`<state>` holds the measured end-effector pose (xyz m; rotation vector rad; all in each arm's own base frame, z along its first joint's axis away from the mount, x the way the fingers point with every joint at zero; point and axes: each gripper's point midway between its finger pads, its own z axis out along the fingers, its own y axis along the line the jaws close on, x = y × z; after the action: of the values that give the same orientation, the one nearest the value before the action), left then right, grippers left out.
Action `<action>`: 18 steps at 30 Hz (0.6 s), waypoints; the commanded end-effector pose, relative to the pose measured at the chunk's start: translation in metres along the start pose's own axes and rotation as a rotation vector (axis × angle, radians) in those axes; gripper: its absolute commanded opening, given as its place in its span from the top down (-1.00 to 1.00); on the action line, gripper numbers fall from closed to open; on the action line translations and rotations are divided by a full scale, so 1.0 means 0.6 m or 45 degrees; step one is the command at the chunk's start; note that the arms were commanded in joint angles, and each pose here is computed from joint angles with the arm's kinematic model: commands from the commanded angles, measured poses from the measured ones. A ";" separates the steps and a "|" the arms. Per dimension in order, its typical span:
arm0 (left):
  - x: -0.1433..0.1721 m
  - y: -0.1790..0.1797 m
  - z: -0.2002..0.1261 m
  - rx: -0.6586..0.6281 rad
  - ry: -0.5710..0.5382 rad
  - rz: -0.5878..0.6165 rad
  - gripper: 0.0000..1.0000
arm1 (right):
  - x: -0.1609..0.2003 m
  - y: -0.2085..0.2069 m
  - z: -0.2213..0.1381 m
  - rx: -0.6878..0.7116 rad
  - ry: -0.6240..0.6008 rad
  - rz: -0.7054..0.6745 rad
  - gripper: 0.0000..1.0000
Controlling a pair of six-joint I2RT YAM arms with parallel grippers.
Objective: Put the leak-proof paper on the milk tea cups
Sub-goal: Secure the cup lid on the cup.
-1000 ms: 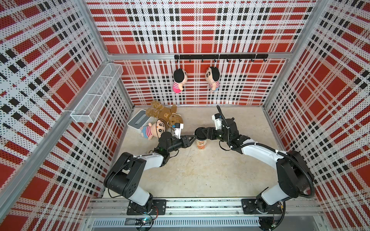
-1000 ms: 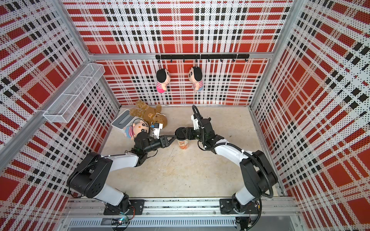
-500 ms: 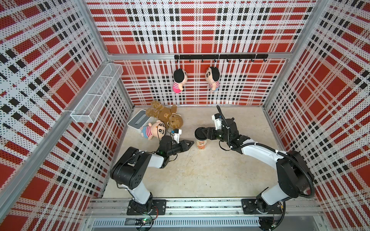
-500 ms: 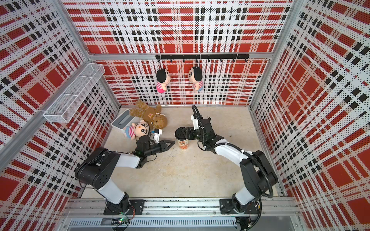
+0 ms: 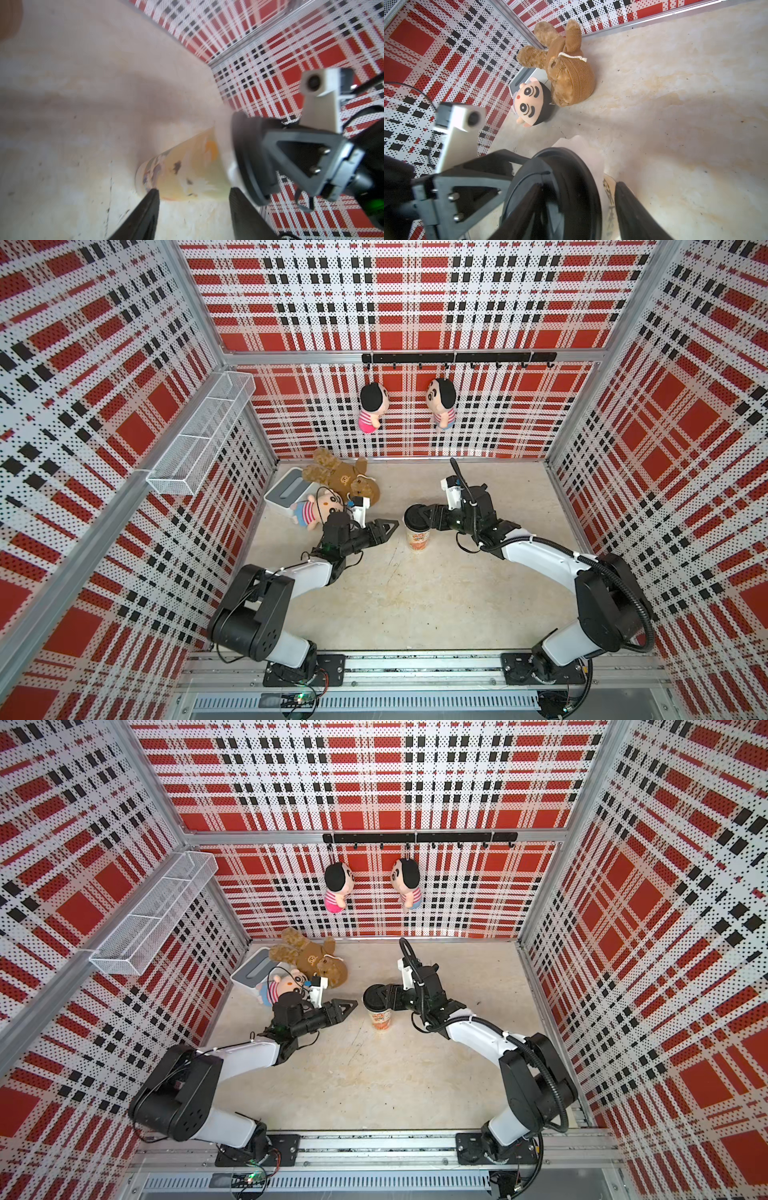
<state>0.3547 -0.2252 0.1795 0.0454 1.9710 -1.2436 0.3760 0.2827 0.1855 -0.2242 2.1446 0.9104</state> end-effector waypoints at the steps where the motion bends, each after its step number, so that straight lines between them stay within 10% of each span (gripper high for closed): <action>1: -0.019 -0.027 0.019 -0.052 0.005 0.154 -0.31 | 0.072 -0.037 -0.002 0.108 0.199 0.027 -0.20; 18: 0.000 0.000 0.078 -0.183 0.164 0.263 -0.36 | -0.020 0.013 -0.021 0.005 0.062 -0.021 -0.42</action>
<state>0.3833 -0.2618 0.1837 0.2296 2.0513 -1.0363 0.3738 0.2789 0.1893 -0.2445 2.2086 0.8828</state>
